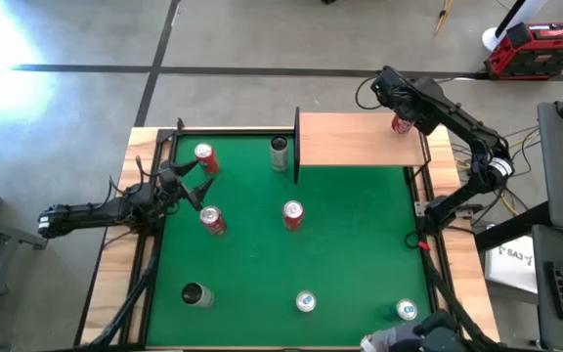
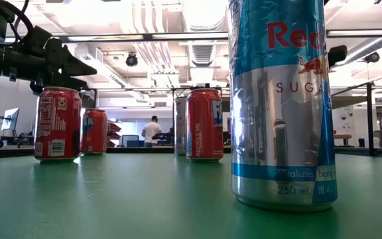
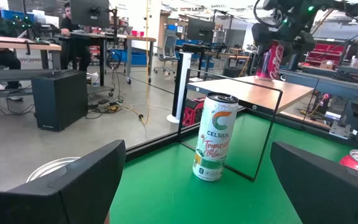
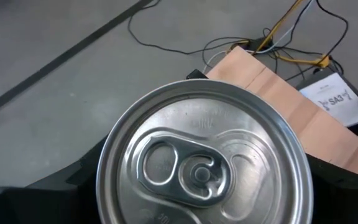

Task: Place canned beverage on shelf
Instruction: Put the red-white soda can on the shelf

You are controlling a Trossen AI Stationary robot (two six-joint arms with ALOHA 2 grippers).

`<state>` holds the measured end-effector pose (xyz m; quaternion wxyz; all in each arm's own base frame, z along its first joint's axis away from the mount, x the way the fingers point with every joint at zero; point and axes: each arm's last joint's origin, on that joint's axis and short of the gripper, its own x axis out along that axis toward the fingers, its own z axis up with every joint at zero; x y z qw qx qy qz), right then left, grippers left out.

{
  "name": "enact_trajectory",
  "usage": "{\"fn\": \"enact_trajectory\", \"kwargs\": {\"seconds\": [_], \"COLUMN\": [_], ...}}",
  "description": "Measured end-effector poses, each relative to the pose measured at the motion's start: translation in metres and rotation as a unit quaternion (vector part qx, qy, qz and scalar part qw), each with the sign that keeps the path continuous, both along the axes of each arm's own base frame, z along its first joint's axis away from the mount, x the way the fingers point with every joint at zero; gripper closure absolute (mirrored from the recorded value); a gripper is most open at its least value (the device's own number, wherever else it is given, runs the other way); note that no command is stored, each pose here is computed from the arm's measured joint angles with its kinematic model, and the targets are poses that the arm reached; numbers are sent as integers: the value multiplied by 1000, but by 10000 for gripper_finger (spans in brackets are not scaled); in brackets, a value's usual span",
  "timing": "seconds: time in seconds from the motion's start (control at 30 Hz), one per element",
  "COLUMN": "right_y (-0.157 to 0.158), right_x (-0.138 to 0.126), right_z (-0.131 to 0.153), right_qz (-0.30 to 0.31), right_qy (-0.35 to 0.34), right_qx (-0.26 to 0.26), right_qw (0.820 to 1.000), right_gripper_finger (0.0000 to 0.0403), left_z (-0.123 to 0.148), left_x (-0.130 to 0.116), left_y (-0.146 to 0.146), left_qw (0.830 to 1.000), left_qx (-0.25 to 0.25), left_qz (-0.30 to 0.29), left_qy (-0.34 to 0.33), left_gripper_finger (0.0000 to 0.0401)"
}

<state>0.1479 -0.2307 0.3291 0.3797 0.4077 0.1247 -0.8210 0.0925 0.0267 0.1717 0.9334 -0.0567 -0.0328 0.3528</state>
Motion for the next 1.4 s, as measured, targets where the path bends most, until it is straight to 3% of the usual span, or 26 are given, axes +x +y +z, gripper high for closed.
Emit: {"fn": "enact_trajectory", "kwargs": {"seconds": [0.63,1.03,1.4], "right_y": [-1,1,32], "right_x": [0,1,-3], "right_z": [1,0,18], "right_qz": [-11,8,58], "right_qy": [-1,-14,-46], "right_qx": [-14,11,39], "right_qw": [1000,1000,996], "right_gripper_finger": [81,39,37], "left_z": [0,0,0], "left_x": [0,0,0], "left_y": [0,0,0], "left_qw": [1000,1000,1000], "left_qx": [0,0,0], "left_qz": [0,0,0], "left_qy": [0,0,0], "left_gripper_finger": [15,15,15]}}
